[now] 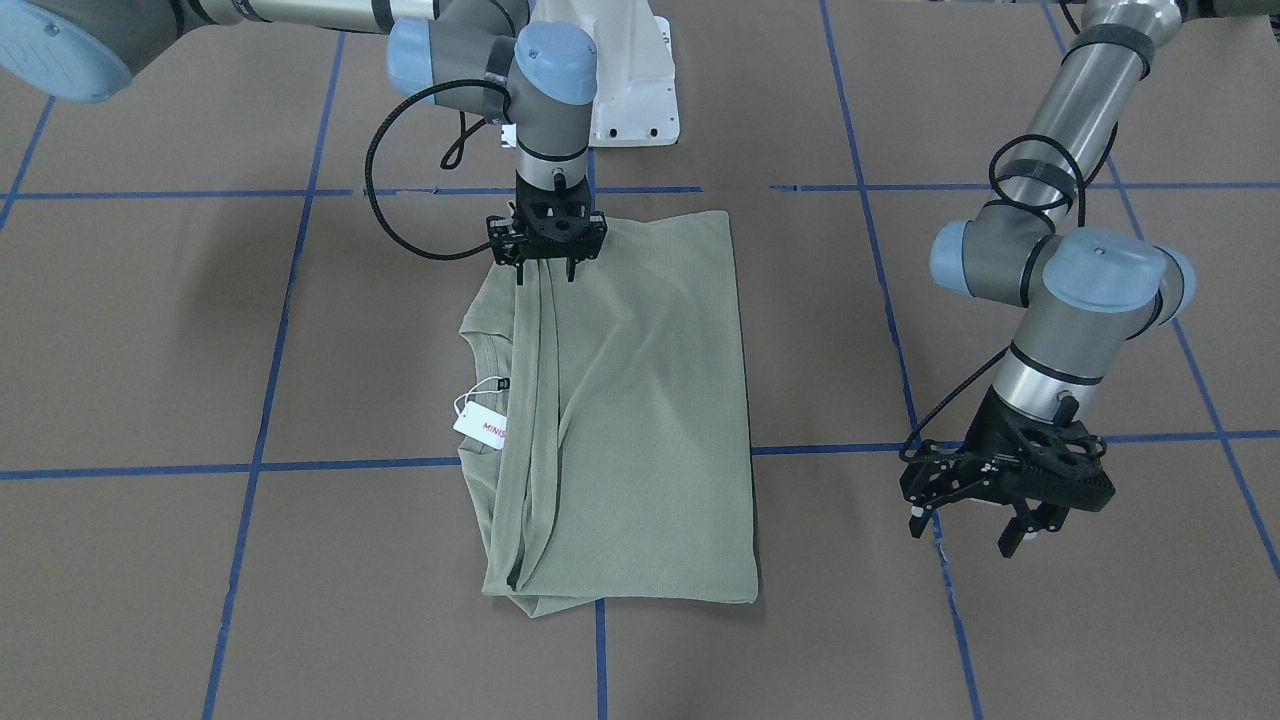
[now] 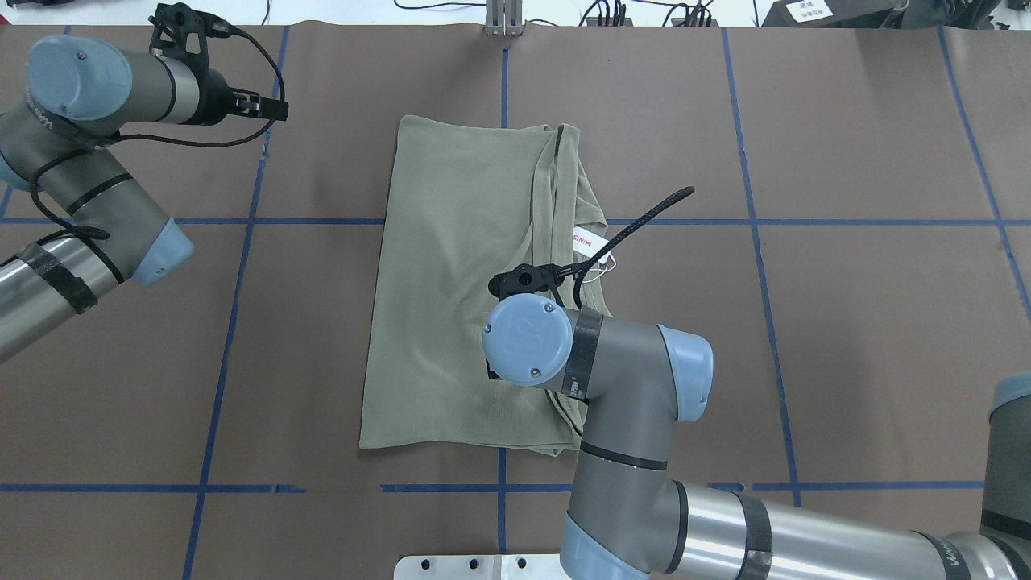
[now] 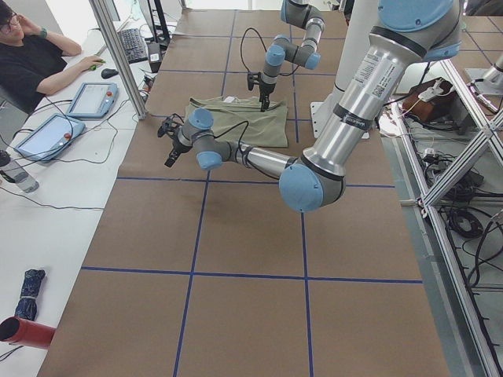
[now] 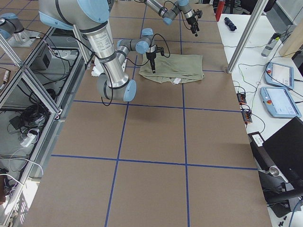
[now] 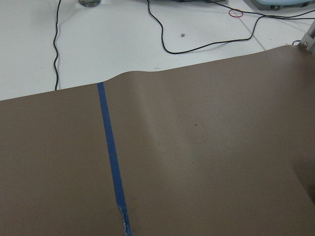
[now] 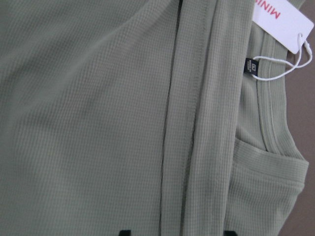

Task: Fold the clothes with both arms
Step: 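Press the right gripper along the lengthwise fold toward the robot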

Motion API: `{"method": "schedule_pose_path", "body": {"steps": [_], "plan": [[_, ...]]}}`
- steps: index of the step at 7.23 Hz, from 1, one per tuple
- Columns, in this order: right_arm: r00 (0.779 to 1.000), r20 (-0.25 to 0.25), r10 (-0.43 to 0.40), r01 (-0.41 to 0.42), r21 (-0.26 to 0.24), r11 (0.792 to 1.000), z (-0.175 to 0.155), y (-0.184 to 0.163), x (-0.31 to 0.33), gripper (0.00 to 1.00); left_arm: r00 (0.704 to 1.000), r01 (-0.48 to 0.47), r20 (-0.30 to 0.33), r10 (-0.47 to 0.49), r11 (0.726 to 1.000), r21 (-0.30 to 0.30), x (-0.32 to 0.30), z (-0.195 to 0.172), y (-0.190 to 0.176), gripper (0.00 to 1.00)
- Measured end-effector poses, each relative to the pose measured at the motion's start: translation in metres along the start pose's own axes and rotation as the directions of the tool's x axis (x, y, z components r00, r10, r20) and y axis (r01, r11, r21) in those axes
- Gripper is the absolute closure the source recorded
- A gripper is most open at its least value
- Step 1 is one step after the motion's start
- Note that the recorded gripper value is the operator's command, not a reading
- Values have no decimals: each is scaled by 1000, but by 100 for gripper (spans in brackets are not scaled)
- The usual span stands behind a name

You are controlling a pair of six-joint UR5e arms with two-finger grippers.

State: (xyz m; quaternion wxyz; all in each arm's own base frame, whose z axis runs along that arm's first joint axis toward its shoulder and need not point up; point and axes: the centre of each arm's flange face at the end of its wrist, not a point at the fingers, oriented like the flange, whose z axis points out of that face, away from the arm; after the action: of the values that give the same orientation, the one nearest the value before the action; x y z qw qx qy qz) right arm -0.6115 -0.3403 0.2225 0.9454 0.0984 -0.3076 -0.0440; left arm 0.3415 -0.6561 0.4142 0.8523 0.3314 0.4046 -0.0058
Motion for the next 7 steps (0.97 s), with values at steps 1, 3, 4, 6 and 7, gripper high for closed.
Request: {"method": "schedule_pose_path", "body": {"steps": [1,3,4,6,7], "plan": [[1000,-4,-12,12,-11,1000,1,10,-2,45,1000,0,0,0,1000,0,0,0,0,0],[1000,-11,-26,25,-25,999,6,22,-3,56,1000,0,1,0,1000,-1,0,0,0,0],[999,-15,-28,27,-29,999,9,24,-2,75,1000,-1,-1,1,1000,-2,1,1,1,0],[999,-22,-29,28,-33,999,11,26,0,100,1000,-2,-3,2,1000,-4,3,1,2,0],[999,-29,-29,28,-36,999,9,27,2,100,1000,-3,-4,3,1000,-4,4,2,3,0]]}}
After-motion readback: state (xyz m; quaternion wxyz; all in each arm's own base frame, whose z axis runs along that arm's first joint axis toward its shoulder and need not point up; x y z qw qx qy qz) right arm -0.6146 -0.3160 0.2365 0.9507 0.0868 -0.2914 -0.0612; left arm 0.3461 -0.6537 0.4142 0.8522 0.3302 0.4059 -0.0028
